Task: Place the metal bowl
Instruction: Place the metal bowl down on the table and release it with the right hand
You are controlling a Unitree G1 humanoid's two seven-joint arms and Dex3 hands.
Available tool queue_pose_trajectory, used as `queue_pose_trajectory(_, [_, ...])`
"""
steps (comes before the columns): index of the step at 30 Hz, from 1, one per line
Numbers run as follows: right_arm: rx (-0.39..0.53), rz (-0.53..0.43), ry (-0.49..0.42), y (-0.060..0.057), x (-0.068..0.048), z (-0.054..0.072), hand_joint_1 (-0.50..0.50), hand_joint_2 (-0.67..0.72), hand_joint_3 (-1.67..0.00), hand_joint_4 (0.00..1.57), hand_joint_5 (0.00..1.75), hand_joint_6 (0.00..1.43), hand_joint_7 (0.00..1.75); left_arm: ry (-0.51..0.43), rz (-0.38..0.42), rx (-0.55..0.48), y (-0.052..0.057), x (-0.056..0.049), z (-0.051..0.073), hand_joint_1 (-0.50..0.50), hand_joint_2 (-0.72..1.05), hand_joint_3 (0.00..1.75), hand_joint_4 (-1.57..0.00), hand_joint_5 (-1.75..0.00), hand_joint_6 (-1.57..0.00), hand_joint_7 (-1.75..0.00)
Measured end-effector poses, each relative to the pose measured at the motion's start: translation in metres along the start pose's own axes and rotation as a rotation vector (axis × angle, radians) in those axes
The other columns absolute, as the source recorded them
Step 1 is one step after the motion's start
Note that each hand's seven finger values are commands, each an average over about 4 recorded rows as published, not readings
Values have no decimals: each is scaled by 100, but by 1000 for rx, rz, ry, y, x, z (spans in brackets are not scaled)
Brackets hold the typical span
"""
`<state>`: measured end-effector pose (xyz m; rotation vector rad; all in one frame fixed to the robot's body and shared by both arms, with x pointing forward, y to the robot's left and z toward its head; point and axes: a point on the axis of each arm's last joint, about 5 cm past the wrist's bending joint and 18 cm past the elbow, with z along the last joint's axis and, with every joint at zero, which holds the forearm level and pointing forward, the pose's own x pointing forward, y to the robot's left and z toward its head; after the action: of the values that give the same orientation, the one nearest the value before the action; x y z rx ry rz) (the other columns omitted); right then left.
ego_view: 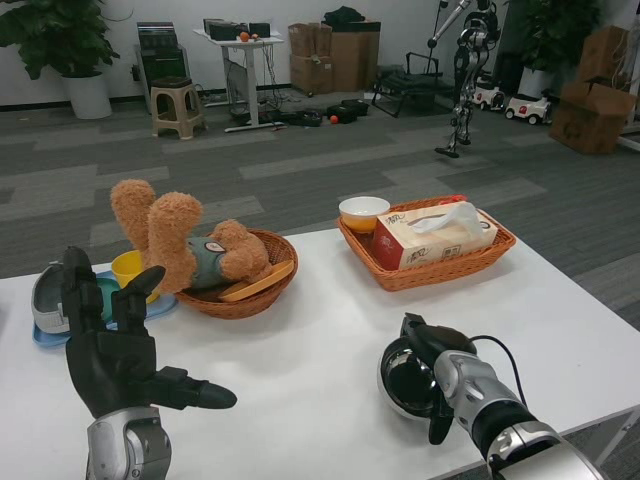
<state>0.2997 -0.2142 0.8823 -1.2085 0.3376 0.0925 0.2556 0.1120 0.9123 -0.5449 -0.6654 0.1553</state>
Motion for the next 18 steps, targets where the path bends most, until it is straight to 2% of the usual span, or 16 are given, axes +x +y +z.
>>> queue_pose_trajectory(2, [19, 8, 4, 1, 0, -1, -36, 52, -16, 0, 12, 0, 162, 0, 0, 0, 0, 0, 0, -46, -61, 0, -112, -133, 0, -7])
queue_pose_trajectory(3, [28, 14, 6, 1, -1, -1, -39, 55, -12, 0, 5, 0, 155, 0, 0, 0, 0, 0, 0, -46, -59, 0, -112, -133, 0, -7])
queue_pose_trajectory(5, [40, 23, 8, 2, -1, -2, -41, 58, -8, 0, 0, 0, 143, 0, 0, 0, 0, 0, 0, -46, -57, 0, -112, -133, 0, -7])
queue_pose_trajectory(8, [57, 33, 7, 3, -1, -2, -42, 65, -8, 0, 0, 0, 115, 0, 0, 0, 0, 0, 0, -46, -59, 0, -112, -133, 0, -7])
queue_pose_trajectory(10, [70, 41, 3, 3, -1, -2, -42, 66, -8, 0, 0, 0, 89, 0, 1, 0, 0, 0, 0, -46, -64, 0, -112, -133, 0, -7])
queue_pose_trajectory(14, [103, 40, -6, 2, -1, -2, -44, 69, 0, 1, 0, 0, 24, 0, 1, 0, 0, 0, 0, -46, -57, 0, -112, -133, 0, -7])
queue_pose_trajectory(16, [124, 36, -9, 1, -1, -2, -46, 72, 0, 3, 0, 0, 7, 0, 1, 0, 0, 0, 0, -46, -55, 0, -112, -133, 0, -7])
queue_pose_trajectory(18, [151, 29, -16, 0, -1, -3, -46, 72, 0, 3, 0, 0, 3, 0, 1, 0, 0, 0, 0, -46, -59, 0, -112, -133, 0, -7])
